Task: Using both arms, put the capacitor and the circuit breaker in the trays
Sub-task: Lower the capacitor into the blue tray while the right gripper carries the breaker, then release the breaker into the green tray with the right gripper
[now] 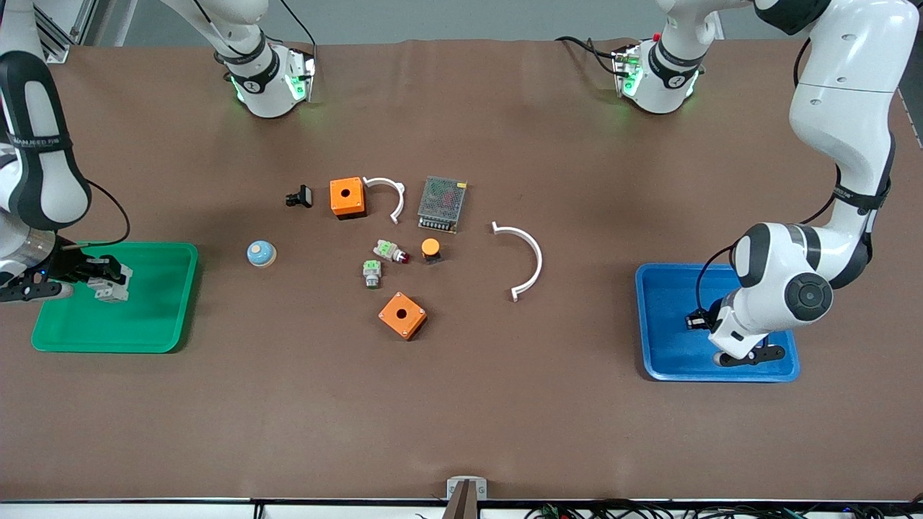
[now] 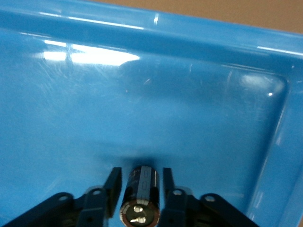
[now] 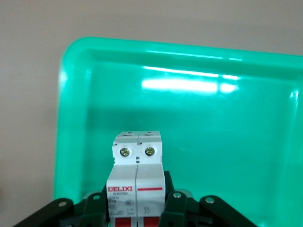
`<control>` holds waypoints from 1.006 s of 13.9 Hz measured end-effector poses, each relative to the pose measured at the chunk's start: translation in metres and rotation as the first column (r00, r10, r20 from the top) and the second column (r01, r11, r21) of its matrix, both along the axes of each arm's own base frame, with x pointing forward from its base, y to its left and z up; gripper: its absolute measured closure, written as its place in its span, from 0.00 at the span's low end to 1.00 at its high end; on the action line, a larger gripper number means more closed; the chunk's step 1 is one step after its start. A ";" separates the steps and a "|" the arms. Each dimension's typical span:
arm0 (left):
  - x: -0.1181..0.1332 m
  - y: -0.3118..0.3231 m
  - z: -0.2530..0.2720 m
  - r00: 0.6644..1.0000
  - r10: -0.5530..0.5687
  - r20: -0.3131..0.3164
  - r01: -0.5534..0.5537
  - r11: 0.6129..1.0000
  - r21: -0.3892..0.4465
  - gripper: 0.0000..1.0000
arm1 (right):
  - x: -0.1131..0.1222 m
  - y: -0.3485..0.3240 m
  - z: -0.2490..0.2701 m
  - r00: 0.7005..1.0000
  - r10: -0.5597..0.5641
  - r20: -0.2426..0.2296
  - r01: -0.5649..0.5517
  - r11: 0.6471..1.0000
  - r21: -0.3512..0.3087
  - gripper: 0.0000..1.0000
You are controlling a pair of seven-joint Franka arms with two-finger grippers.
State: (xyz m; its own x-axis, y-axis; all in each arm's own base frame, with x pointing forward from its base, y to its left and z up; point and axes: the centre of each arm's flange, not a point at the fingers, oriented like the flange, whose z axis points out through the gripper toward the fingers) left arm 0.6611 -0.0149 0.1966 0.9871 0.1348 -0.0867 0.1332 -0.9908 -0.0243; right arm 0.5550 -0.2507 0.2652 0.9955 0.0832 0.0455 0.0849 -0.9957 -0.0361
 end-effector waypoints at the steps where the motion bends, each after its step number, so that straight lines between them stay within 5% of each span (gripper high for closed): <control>1: 0.000 0.000 0.000 1.000 -0.001 -0.001 0.001 1.000 0.000 0.42 | -0.002 -0.007 -0.015 1.000 -0.008 0.000 0.008 1.000 -0.005 0.60; 5: -0.001 0.000 0.039 1.000 -0.003 -0.009 0.003 1.000 0.018 0.02 | -0.004 -0.015 -0.051 1.000 -0.021 -0.013 0.021 1.000 -0.011 0.60; 12: -0.036 0.004 0.187 0.999 -0.042 -0.014 0.043 0.998 0.053 0.00 | -0.004 -0.027 -0.054 0.999 -0.035 -0.016 0.035 0.999 -0.023 0.60; 14: -0.056 0.021 0.233 0.998 -0.065 -0.012 0.065 0.998 0.014 0.00 | 0.001 -0.030 -0.048 1.000 -0.016 -0.017 0.016 0.999 -0.040 0.45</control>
State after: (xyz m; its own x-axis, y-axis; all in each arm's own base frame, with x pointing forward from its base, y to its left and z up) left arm 0.6050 0.0062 0.4292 0.9928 0.0713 -0.0964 0.0678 -0.9969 -0.0393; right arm 0.5561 -0.2804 0.2173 0.9973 0.0688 0.0256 0.0687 -0.9976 0.0023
